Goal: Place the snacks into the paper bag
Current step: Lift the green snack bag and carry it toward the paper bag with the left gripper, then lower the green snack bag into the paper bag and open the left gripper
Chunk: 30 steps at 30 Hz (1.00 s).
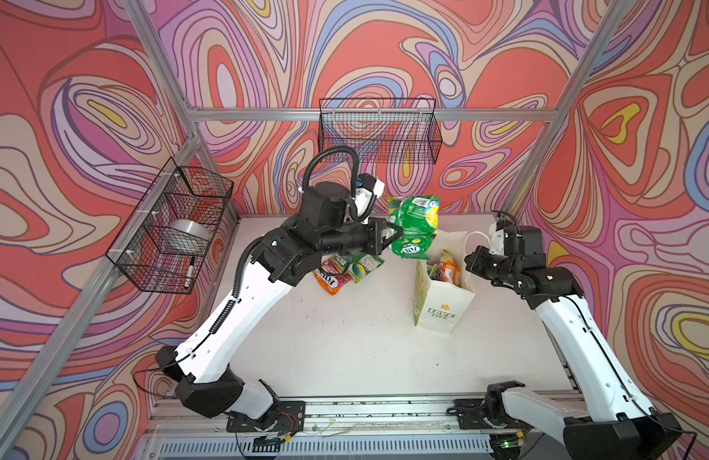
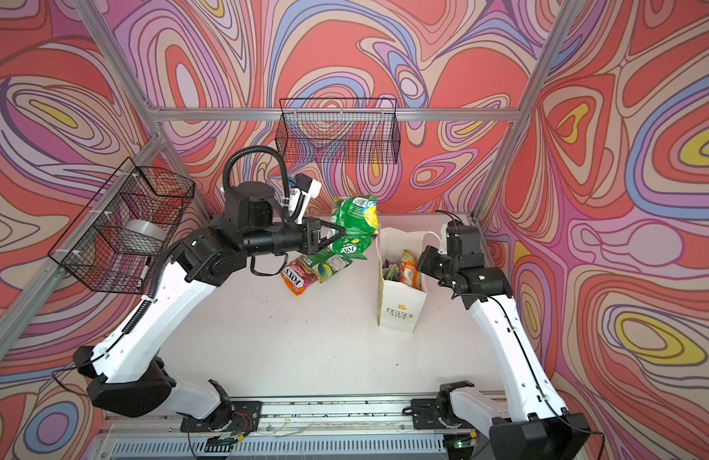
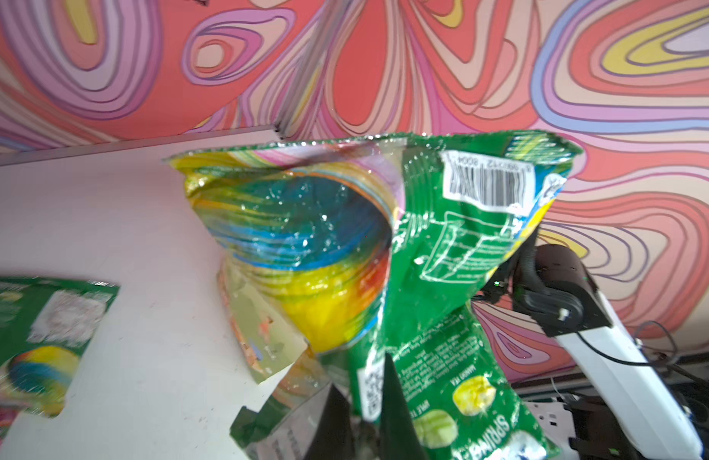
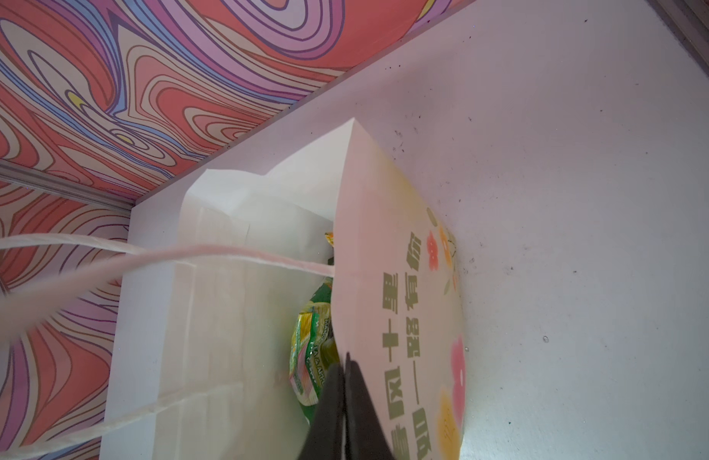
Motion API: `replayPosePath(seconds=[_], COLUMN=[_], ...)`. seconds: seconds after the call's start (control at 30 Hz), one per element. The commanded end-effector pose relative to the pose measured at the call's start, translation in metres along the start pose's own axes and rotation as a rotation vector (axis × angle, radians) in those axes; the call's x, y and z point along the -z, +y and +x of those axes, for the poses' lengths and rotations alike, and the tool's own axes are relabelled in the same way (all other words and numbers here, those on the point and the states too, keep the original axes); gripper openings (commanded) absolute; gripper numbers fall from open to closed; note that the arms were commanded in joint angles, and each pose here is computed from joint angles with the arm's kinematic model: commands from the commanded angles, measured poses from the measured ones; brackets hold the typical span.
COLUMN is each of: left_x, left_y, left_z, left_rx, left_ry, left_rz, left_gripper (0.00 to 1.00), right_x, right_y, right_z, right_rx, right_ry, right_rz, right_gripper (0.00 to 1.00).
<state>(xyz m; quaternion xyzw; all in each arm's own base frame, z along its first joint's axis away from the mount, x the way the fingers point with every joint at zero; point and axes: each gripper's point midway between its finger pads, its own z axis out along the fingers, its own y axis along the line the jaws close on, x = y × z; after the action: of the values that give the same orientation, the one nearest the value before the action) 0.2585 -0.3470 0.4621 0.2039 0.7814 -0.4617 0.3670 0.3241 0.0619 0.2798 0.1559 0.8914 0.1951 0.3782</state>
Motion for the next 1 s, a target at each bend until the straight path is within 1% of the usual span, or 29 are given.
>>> replayPosePath(seconds=[0.0, 0.2, 0.3, 0.53, 0.57, 0.77, 0.97], left_x=[-0.020, -0.057, -0.079, -0.128, -0.134, -0.159, -0.177], left_y=[-0.024, -0.052, -0.050, -0.030, -0.024, 0.009, 0.042], left_z=[-0.005, -0.003, 0.001, 0.012, 0.016, 0.028, 0.038], left_rx=[-0.027, -0.023, 0.010, 0.089, 0.098, 0.122, 0.221], left_ry=[0.004, 0.021, 0.032, 0.060, 0.065, 0.080, 0.098], left_rz=[0.066, 0.149, 0.160, 0.149, 0.130, 0.026, 0.003], left_gripper=[0.05, 0.05, 0.05, 0.05, 0.05, 0.05, 0.04], right_x=[0.006, 0.008, 0.009, 0.011, 0.011, 0.014, 0.014], right_y=[0.009, 0.009, 0.009, 0.008, 0.008, 0.006, 0.006], right_z=[-0.010, -0.008, -0.008, -0.005, -0.005, -0.004, -0.004], right_rx=[0.012, 0.010, 0.009, 0.011, 0.011, 0.015, 0.014], right_ry=[-0.038, -0.035, -0.039, -0.037, -0.038, -0.045, -0.044], right_rz=[-0.028, -0.032, -0.032, -0.031, -0.030, -0.025, -0.028], right_gripper=[0.00, 0.00, 0.00, 0.00, 0.00, 0.00, 0.00])
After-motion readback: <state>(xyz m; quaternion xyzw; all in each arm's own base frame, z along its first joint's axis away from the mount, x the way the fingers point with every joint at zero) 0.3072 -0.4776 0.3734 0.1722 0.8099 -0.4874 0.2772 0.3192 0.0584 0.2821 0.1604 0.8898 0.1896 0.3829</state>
